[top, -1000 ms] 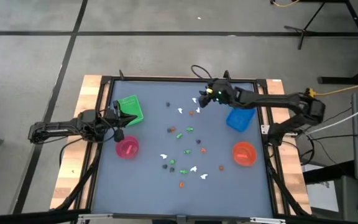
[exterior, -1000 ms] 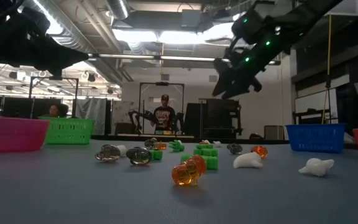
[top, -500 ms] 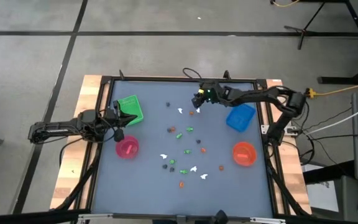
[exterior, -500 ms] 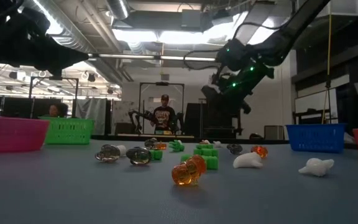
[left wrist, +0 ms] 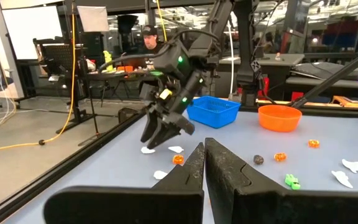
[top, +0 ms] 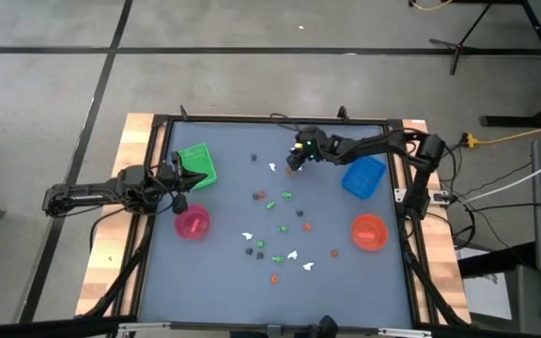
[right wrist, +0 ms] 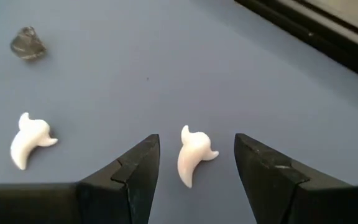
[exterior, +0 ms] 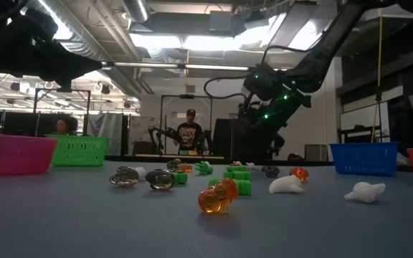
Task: Sort Halloween decoration
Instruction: Put the small white ghost toy into the blue basket
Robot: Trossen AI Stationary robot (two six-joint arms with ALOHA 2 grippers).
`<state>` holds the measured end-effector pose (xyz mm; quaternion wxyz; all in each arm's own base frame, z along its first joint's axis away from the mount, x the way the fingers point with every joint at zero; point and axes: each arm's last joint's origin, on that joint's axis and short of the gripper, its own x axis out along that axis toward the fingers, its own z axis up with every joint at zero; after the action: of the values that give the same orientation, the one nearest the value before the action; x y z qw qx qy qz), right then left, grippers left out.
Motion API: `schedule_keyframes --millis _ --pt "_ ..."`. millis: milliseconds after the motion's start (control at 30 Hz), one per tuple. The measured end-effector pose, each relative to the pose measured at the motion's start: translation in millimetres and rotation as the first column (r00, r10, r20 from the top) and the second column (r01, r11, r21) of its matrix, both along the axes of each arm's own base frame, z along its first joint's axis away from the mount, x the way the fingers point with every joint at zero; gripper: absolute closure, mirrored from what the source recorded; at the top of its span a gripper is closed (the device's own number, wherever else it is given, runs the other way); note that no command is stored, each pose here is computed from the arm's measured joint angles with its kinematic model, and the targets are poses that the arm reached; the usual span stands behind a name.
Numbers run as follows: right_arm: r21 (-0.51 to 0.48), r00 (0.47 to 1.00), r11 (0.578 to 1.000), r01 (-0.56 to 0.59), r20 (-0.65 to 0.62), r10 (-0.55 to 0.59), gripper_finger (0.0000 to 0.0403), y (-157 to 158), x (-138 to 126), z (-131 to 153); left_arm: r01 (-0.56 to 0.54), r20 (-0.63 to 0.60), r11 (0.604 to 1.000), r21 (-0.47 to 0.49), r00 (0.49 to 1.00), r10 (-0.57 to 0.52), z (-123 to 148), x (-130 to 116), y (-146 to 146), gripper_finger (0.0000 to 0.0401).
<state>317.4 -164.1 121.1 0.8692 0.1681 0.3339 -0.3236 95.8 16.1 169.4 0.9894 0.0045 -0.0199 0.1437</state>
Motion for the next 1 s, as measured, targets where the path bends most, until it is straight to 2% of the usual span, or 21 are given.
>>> schedule_keyframes --millis 1000 --pt "0.025 0.999 0.999 0.046 0.0 -0.046 0.0194 5.7 4.4 -11.5 0.0 0.0 1.0 0.0 1.0 0.0 -0.1 0.0 0.0 0.0401"
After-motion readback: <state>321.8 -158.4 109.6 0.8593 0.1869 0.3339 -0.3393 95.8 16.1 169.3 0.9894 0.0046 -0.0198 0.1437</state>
